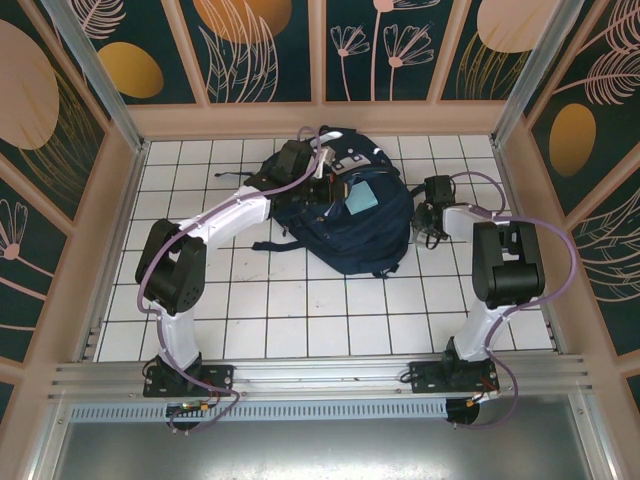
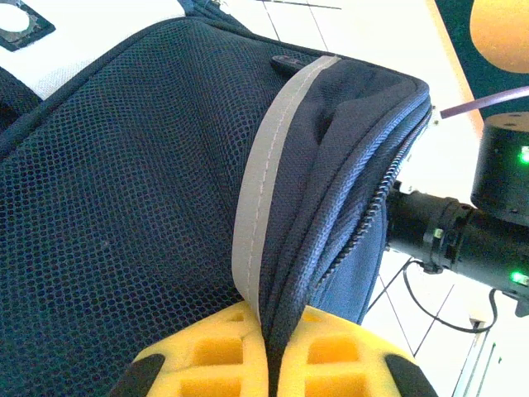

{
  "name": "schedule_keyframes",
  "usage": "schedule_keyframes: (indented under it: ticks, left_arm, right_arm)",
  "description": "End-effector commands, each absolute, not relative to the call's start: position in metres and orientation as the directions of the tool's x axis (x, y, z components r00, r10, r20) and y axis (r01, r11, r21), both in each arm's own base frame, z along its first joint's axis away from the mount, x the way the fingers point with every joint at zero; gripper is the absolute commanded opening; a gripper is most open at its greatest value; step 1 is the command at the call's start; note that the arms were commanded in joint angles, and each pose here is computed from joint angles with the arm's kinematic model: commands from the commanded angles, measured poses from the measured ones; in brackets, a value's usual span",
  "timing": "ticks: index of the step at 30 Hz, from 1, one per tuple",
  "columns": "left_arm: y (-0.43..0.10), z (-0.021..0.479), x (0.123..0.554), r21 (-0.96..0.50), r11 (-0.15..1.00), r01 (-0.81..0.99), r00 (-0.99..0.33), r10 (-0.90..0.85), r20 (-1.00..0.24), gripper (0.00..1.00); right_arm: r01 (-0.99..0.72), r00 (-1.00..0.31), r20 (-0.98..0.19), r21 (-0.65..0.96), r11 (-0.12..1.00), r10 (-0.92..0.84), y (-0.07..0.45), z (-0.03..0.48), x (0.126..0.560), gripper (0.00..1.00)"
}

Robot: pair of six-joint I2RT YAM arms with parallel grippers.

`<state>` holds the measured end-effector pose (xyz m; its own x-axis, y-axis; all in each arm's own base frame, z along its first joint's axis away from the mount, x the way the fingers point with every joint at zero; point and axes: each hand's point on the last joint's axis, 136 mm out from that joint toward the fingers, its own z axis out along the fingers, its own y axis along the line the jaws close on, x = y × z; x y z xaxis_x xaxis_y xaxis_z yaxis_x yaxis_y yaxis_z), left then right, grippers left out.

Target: Pack the student bag

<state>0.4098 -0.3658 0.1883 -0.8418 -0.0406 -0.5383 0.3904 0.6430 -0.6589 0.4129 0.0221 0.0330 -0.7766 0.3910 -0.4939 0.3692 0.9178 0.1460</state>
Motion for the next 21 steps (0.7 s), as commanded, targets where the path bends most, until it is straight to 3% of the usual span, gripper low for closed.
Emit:
schedule_keyframes:
  ticks: [1, 5, 9, 15, 21]
  left_arm:
    - [-0.374, 0.259, 0.413, -0.678, 0.532, 0.507, -0.753, -0.11, -0.649, 0.0]
    - [-0.376, 0.254, 0.417, -0.681, 0.534, 0.501, -0.755, -0.114, -0.646, 0.0]
    - [-0.381, 0.246, 0.419, -0.705, 0.514, 0.489, -0.773, -0.119, -0.623, 0.0]
    - [-0.388, 0.248, 0.415, -0.758, 0.455, 0.468, -0.802, -0.14, -0.58, 0.0]
    - [-0.386, 0.259, 0.411, -0.77, 0.436, 0.467, -0.799, -0.165, -0.578, 0.0]
  right_arm:
    - [0.348, -0.734, -0.558, 0.178, 0.92, 0.386, 0.018, 0.08, 0.413, 0.31]
    - [0.311, -0.706, -0.596, 0.226, 0.923, 0.383, 0.022, 0.117, 0.405, 0.31]
    - [0.207, -0.677, -0.606, 0.386, 0.899, 0.416, 0.048, 0.153, 0.397, 0.32]
    - [-0.005, -0.64, -0.566, 0.679, 0.734, 0.52, 0.122, 0.198, 0.398, 0.33]
    - [-0.104, -0.63, -0.52, 0.793, 0.601, 0.577, 0.181, 0.221, 0.415, 0.33]
